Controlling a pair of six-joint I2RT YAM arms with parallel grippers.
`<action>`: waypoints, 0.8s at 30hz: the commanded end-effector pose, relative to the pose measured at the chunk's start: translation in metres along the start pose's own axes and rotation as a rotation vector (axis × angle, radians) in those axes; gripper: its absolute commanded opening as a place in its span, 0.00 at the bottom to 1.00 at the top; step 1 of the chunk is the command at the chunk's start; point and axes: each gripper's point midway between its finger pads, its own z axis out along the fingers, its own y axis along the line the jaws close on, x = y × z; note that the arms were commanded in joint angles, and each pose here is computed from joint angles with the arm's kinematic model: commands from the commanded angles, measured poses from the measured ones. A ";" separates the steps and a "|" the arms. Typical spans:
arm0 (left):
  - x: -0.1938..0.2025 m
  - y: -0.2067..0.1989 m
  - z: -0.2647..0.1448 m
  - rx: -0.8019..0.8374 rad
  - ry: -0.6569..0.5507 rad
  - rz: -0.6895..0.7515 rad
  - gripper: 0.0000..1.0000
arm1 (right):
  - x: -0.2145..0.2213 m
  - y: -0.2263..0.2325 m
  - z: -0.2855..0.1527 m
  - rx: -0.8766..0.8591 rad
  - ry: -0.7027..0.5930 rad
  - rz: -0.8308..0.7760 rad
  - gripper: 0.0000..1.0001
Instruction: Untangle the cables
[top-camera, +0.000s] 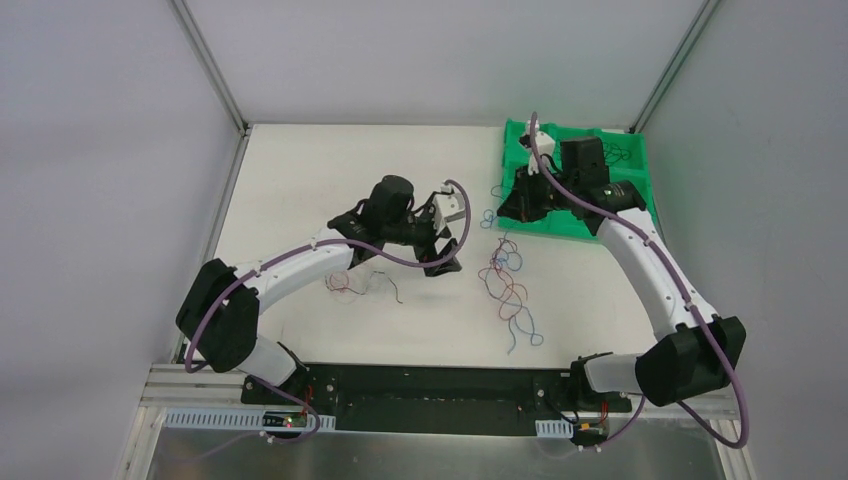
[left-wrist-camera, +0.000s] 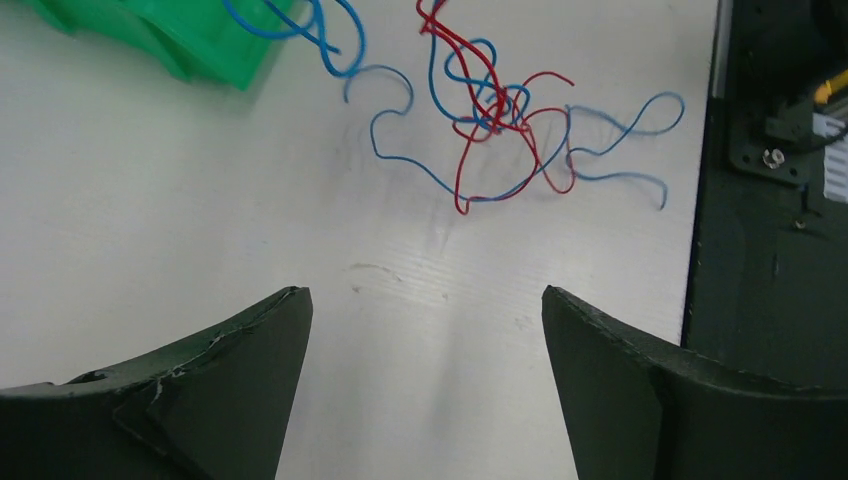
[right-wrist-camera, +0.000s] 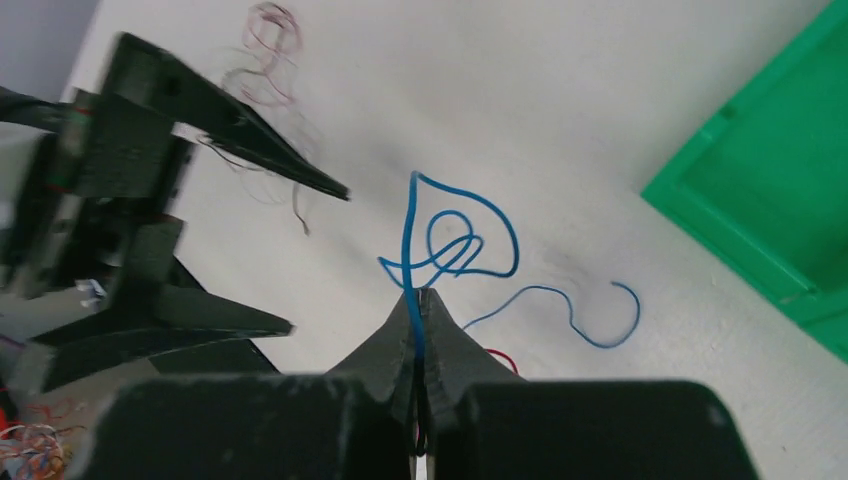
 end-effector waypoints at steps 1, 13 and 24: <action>-0.070 0.032 -0.008 -0.165 -0.210 0.029 0.89 | -0.057 0.049 -0.025 -0.121 -0.166 0.044 0.00; -0.133 0.062 0.002 -0.305 -0.407 -0.101 0.86 | -0.132 0.106 -0.054 -0.211 -0.347 0.071 0.00; -0.018 0.054 -0.003 -0.231 -0.167 -0.199 0.32 | -0.208 0.128 -0.098 -0.221 -0.536 0.049 0.00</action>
